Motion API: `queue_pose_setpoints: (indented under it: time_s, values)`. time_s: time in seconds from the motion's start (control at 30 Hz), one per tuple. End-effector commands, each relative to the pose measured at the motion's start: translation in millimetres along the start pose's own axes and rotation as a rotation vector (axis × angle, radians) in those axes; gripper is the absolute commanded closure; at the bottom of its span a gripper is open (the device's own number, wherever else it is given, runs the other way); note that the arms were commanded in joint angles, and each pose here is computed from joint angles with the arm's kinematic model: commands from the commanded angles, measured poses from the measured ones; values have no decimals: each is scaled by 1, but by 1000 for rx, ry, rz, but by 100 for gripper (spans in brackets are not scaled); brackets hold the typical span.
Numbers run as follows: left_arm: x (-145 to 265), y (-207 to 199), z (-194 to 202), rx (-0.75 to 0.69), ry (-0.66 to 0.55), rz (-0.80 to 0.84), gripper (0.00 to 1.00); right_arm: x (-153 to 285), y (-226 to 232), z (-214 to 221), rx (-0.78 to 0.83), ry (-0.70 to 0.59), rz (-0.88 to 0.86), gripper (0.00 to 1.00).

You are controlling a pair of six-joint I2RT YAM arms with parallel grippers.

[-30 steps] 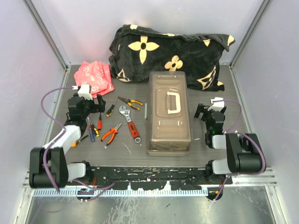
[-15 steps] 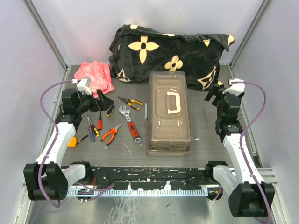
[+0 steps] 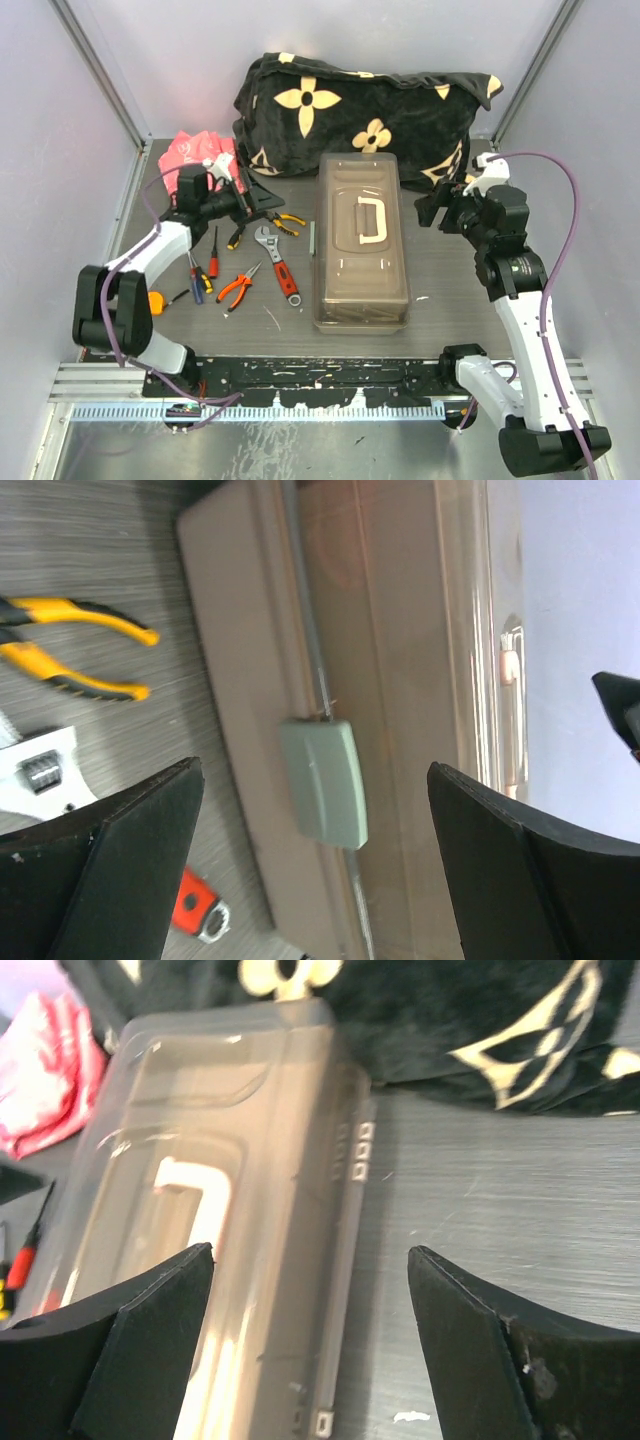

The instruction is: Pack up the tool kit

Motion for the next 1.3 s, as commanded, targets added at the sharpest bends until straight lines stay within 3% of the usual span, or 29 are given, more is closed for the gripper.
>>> queue_pose_setpoints:
  time_s: [0.0,0.3,0.63,1.27]
  values:
    - [-33,-29,-8,40,22,163,6,20,28,-12,3,40,-143,17]
    - [-87,-9,12,123,120,264,12,6,72,-15,46,119,-272,21]
    - [-82,0,29,113,125,253,10,-28,122,8,178,239,-186,20]
    - [-77,-8,63,172,182,351,11,-65,132,50,241,368,-73,28]
Point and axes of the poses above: each gripper's point midway between its finger pads, its own x axis back along the fingers, its own y axis along the line the jaws close on, z = x × y, the point moved 6 cm from there along x, back along the fingers, and after that the axes turned 3 degrees about x, right-handed, at the moved point
